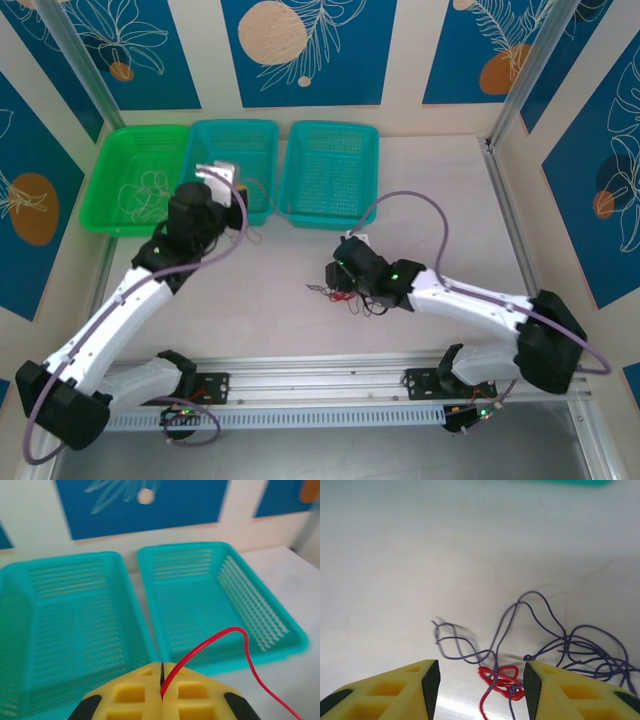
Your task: Untangle the cables
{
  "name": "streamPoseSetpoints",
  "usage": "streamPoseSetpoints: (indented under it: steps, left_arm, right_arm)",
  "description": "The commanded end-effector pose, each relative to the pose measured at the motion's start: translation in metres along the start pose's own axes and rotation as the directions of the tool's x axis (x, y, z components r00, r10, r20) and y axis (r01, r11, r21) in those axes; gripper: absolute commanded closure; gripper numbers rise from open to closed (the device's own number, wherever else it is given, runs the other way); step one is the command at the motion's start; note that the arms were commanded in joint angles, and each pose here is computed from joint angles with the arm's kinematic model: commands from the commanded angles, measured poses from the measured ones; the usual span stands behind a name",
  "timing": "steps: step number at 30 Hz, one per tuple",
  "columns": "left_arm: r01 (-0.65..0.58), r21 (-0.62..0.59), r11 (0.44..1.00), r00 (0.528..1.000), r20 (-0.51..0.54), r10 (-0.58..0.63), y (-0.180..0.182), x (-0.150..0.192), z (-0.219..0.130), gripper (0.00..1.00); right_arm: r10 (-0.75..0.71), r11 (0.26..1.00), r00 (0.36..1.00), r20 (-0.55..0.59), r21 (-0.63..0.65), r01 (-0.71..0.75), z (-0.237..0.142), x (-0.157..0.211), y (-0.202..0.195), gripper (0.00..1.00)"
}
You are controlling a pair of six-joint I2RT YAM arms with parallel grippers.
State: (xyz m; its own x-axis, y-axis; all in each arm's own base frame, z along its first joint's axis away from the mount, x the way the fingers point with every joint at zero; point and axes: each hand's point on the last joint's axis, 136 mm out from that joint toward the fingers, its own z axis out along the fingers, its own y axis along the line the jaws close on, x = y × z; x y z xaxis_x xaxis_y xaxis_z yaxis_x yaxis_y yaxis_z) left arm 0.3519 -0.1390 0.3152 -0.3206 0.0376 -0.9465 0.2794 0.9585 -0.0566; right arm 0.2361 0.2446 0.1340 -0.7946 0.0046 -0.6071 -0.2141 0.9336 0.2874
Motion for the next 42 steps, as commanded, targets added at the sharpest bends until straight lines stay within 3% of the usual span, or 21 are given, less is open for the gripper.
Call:
streamPoseSetpoints:
  steps: [1,5,10,15,17,20,21,23,31,36,42]
  left_arm:
    - [-0.001,-0.073,0.997,1.000,-0.008,0.001,0.035,-0.017,0.025,1.00]
    - [0.029,-0.110,0.993,0.999,-0.015,-0.031,0.067,-0.034,0.070,1.00]
    - [0.095,-0.148,0.984,0.988,-0.109,-0.111,0.104,-0.018,0.141,1.00]
    - [0.117,-0.177,0.977,0.970,-0.190,-0.151,0.127,-0.002,0.188,1.00]
    - [0.119,-0.189,0.975,0.963,-0.217,-0.160,0.134,0.002,0.198,0.89]
    - [0.135,-0.177,0.975,0.956,-0.236,-0.175,0.137,-0.003,0.202,0.56]
    - [0.140,-0.157,0.978,0.955,-0.238,-0.175,0.134,-0.007,0.199,0.48]
    - [0.153,-0.124,0.980,0.958,-0.224,-0.178,0.127,-0.018,0.190,0.41]
    - [0.311,0.144,0.940,0.949,-0.107,-0.298,0.061,-0.045,0.115,0.30]
    - [0.348,0.261,0.900,0.937,-0.084,-0.338,0.008,-0.020,0.057,0.30]
    - [0.356,0.299,0.885,0.932,-0.176,-0.316,-0.056,0.048,0.010,0.31]
  right_arm:
    - [0.006,1.000,0.999,0.045,-0.011,-0.006,-0.023,-0.006,-0.007,0.44]
    - [0.045,0.996,0.995,0.084,-0.081,-0.039,-0.045,-0.015,-0.004,0.42]
    - [0.103,0.992,0.990,0.099,-0.084,-0.095,-0.064,-0.019,-0.013,0.40]
    - [0.164,0.985,0.979,0.125,-0.067,-0.157,-0.080,-0.020,-0.027,0.38]
    - [0.179,0.983,0.975,0.131,-0.067,-0.172,-0.084,-0.019,-0.031,0.38]
    - [0.201,0.979,0.970,0.135,-0.060,-0.194,-0.087,-0.017,-0.037,0.37]
    - [0.206,0.978,0.969,0.135,-0.061,-0.199,-0.088,-0.016,-0.038,0.37]
    - [0.217,0.976,0.967,0.135,-0.057,-0.211,-0.087,-0.014,-0.041,0.37]
    - [0.254,0.967,0.962,0.099,-0.024,-0.252,-0.069,-0.004,-0.049,0.36]
    - [0.311,0.950,0.950,0.040,0.020,-0.312,-0.051,0.009,-0.062,0.36]
    - [0.357,0.932,0.932,-0.066,0.100,-0.349,-0.026,0.026,-0.074,0.35]
